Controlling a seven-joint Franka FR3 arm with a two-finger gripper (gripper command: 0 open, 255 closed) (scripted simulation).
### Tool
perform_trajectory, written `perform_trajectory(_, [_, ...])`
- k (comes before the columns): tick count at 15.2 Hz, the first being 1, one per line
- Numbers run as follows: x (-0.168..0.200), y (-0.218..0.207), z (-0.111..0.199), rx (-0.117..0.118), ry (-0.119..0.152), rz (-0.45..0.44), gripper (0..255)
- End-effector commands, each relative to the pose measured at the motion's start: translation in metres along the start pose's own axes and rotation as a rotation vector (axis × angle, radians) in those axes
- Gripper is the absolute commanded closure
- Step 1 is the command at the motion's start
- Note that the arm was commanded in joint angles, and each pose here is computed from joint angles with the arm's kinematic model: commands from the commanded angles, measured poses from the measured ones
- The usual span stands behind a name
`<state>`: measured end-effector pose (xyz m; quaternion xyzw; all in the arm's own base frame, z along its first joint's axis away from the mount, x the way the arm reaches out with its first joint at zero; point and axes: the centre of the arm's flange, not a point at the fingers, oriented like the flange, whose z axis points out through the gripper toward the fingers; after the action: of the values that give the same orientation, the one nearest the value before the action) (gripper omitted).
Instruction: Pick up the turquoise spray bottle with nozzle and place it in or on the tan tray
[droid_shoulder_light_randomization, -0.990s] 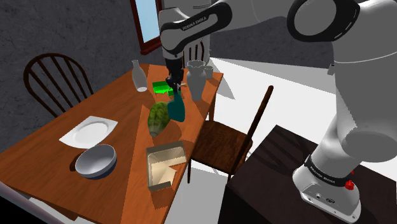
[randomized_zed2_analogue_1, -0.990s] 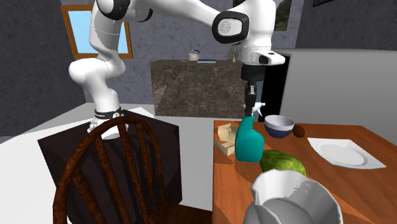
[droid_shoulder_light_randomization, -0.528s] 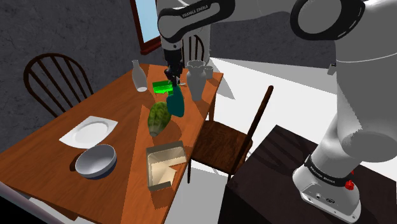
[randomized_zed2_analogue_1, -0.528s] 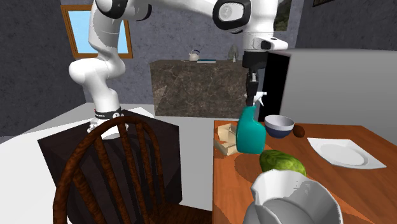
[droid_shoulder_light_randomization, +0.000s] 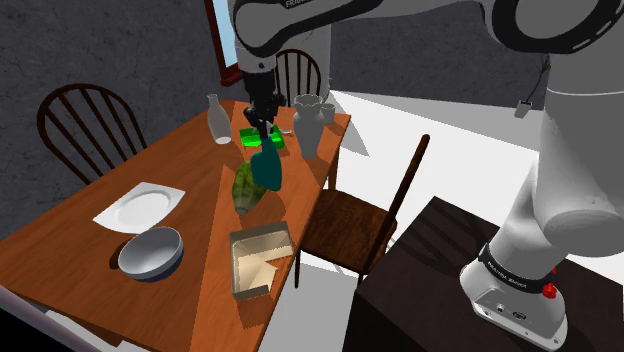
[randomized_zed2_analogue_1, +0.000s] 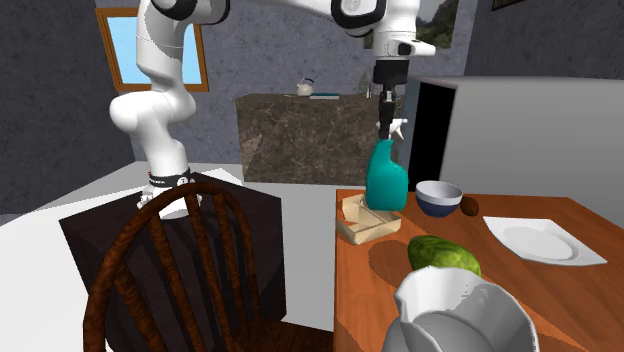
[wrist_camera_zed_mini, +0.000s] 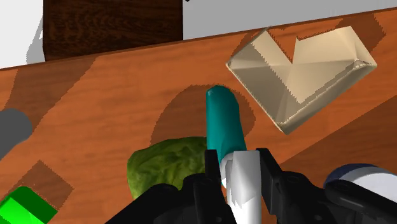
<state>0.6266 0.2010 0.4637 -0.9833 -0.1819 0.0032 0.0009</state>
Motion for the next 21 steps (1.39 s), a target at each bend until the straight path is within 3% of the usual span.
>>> perform_trajectory(1, [-0.011,-0.023,-0.007,0.0,0.0,0.001,255])
perform_trajectory(13, [-0.051,-0.166,-0.06,0.0,0.0,0.001,255])
perform_trajectory(21, [-0.05,-0.166,-0.018,0.0,0.0,0.001,255])
